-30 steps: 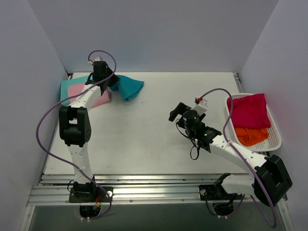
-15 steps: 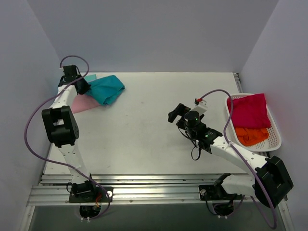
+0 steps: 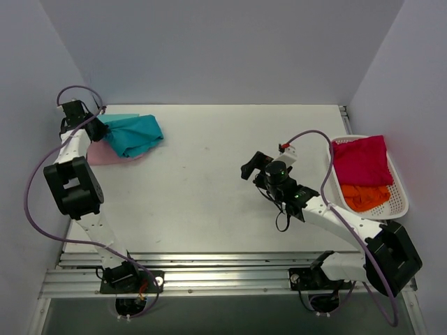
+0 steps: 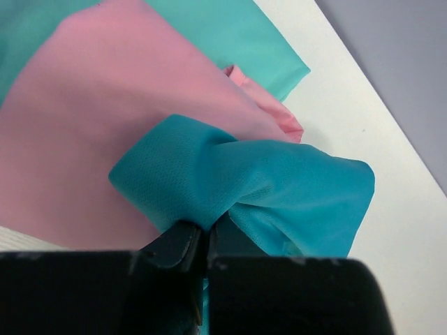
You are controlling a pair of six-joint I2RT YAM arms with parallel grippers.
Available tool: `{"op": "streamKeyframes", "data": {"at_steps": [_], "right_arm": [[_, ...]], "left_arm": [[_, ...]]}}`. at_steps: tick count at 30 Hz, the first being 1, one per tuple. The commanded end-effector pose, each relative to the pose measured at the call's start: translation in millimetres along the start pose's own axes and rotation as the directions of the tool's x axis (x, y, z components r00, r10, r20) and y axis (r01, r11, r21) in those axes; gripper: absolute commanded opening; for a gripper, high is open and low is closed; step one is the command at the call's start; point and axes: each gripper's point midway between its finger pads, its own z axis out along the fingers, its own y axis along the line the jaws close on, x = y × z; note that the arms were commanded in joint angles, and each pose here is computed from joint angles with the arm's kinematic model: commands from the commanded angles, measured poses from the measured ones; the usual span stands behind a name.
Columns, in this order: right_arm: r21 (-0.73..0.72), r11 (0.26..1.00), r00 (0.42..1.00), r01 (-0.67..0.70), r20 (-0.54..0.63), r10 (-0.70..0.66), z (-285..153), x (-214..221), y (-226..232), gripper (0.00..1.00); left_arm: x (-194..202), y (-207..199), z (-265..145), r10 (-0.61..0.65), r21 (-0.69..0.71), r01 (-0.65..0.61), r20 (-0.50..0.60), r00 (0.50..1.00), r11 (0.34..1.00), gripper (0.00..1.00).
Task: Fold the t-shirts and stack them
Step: Neatly place the folded tshirt to the corner
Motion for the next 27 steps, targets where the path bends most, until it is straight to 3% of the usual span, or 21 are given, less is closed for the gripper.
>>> {"op": "streamKeyframes", "data": {"at_steps": [1, 6, 12, 18, 27], "right_arm": [[-0.003, 1.0, 1.0, 0.005, 0.016, -0.005, 4.2, -0.8, 2.6, 0.92], [0.015, 0.999, 0.999, 0.031, -0.019, -0.03, 16.7, 13.2, 2.8, 0.91], [0.026, 0.999, 0.998, 0.048, -0.043, -0.047, 26.2, 22.3, 4.3, 0.91], [0.022, 0.998, 0.997, 0.058, -0.048, -0.057, 25.4, 25.4, 6.8, 0.91], [0.016, 0.997, 0.996, 0.072, -0.058, -0.071, 25.4, 33.6, 9.8, 0.91]], "left_arm": [[-55.4, -12.6, -0.3, -0.061, 0.123, 0.046, 0.124, 0.99, 0.991, 0.02], [-78.1, 1.5, 1.2, -0.083, 0.102, 0.066, 0.169, 0.982, 0.993, 0.02], [-76.8, 32.7, 9.9, -0.146, 0.081, 0.135, 0.161, 0.976, 0.988, 0.02], [-71.8, 81.1, 2.1, -0.204, -0.055, 0.217, 0.187, 0.961, 0.975, 0.02], [-67.6, 112.4, -13.8, -0.248, -0.159, 0.299, 0.278, 0.928, 0.941, 0.02]]}}
